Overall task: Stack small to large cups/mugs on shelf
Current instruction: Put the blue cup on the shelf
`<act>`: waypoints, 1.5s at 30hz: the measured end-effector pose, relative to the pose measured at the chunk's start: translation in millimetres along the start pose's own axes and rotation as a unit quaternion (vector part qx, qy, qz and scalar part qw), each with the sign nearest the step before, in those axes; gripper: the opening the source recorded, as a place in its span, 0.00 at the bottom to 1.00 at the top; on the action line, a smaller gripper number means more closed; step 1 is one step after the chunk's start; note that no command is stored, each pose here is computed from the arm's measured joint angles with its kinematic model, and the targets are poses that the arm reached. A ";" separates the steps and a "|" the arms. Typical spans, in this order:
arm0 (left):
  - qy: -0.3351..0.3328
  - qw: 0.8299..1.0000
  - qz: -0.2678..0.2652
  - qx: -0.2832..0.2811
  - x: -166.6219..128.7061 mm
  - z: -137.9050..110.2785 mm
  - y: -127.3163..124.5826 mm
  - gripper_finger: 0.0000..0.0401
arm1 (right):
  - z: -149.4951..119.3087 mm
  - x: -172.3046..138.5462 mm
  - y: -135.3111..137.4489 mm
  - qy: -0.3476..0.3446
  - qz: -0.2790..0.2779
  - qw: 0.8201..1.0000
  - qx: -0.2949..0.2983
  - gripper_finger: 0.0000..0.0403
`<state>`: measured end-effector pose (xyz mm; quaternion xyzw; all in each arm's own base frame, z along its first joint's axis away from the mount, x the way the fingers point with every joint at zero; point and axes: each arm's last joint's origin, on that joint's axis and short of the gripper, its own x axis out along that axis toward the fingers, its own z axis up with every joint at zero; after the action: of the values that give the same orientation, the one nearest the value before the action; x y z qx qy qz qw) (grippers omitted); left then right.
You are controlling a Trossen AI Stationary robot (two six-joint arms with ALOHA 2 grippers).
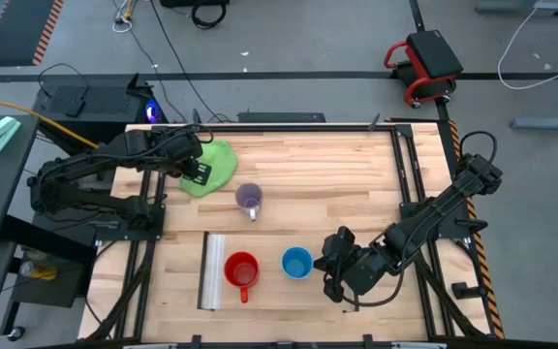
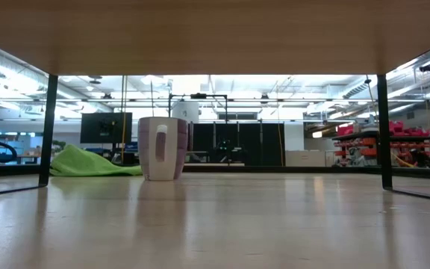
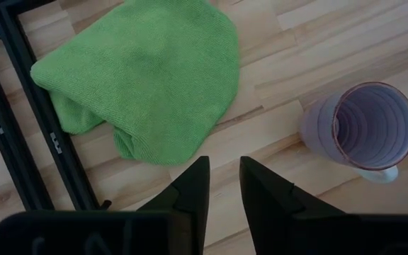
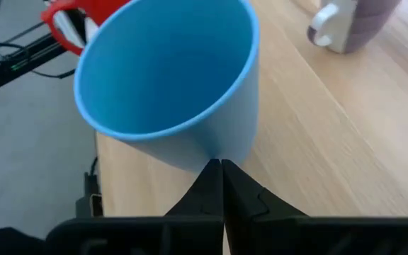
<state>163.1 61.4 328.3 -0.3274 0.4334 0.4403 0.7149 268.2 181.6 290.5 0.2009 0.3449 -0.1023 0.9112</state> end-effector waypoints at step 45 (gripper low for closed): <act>0.000 1.000 0.000 0.009 0.0 0.0 0.0 0.22 | 25.2 19.0 -18.2 0.038 0.026 0.999 -0.023 0.00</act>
<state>163.1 61.4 328.3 -0.3212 0.4375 0.4366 0.7175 291.1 153.3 289.6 0.1925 0.3761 -0.0631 0.9042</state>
